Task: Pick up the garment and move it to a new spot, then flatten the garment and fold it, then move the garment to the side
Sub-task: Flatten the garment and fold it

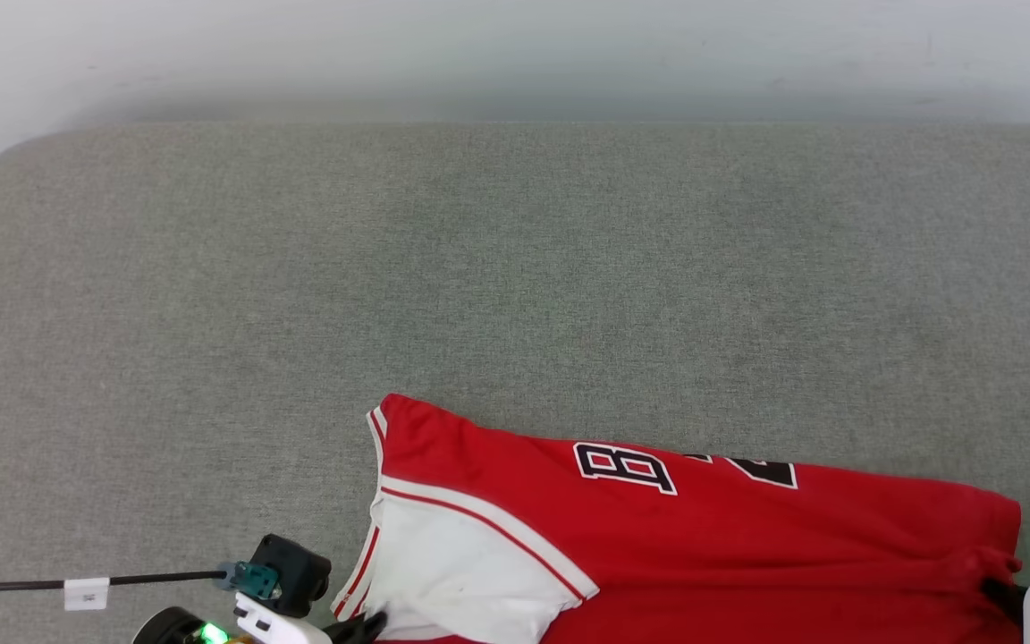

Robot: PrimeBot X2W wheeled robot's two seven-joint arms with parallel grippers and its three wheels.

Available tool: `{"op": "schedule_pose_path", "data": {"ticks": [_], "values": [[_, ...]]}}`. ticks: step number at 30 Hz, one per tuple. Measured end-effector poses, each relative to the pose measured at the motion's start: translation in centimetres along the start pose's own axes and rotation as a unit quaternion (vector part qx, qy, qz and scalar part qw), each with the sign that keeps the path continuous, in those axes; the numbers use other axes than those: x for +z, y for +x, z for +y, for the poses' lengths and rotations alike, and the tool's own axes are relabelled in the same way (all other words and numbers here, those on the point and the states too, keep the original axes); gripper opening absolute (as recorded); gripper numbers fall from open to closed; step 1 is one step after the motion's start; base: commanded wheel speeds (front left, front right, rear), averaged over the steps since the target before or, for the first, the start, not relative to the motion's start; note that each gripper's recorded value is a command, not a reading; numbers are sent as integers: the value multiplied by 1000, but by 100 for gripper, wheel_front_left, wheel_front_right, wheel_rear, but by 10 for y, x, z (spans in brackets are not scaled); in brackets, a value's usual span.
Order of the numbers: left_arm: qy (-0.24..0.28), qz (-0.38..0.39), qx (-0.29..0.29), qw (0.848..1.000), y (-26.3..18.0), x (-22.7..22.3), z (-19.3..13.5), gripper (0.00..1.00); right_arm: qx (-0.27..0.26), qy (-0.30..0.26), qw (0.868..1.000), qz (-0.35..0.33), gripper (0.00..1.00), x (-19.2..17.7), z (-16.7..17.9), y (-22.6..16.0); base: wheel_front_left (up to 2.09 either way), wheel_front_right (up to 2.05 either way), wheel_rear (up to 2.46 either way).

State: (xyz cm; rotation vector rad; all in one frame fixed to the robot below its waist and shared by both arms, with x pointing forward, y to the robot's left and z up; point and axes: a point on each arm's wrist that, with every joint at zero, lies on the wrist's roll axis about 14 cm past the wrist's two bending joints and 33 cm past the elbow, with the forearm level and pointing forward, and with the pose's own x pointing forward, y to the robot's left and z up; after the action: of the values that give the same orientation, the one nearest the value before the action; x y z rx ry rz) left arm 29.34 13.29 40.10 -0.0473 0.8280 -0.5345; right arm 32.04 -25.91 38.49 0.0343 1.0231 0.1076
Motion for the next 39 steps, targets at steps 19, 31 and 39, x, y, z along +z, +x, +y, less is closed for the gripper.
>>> {"op": "schedule_pose_path", "data": {"ticks": [19, 31, 39], "values": [[33, -119, 46, 991, -3, 41, 9, 100, 25, 36, 995, -93, 100, 34, -1, -23, 0, 0, 0], [11, -406, 127, 905, -53, 134, 26, 100, 9, 118, 978, -173, 100, 57, -10, -58, 0, 0, 0], [49, -496, 190, 846, -90, 173, 39, 100, -13, 185, 973, -140, 100, 31, -11, -34, 0, 0, 0]]}}
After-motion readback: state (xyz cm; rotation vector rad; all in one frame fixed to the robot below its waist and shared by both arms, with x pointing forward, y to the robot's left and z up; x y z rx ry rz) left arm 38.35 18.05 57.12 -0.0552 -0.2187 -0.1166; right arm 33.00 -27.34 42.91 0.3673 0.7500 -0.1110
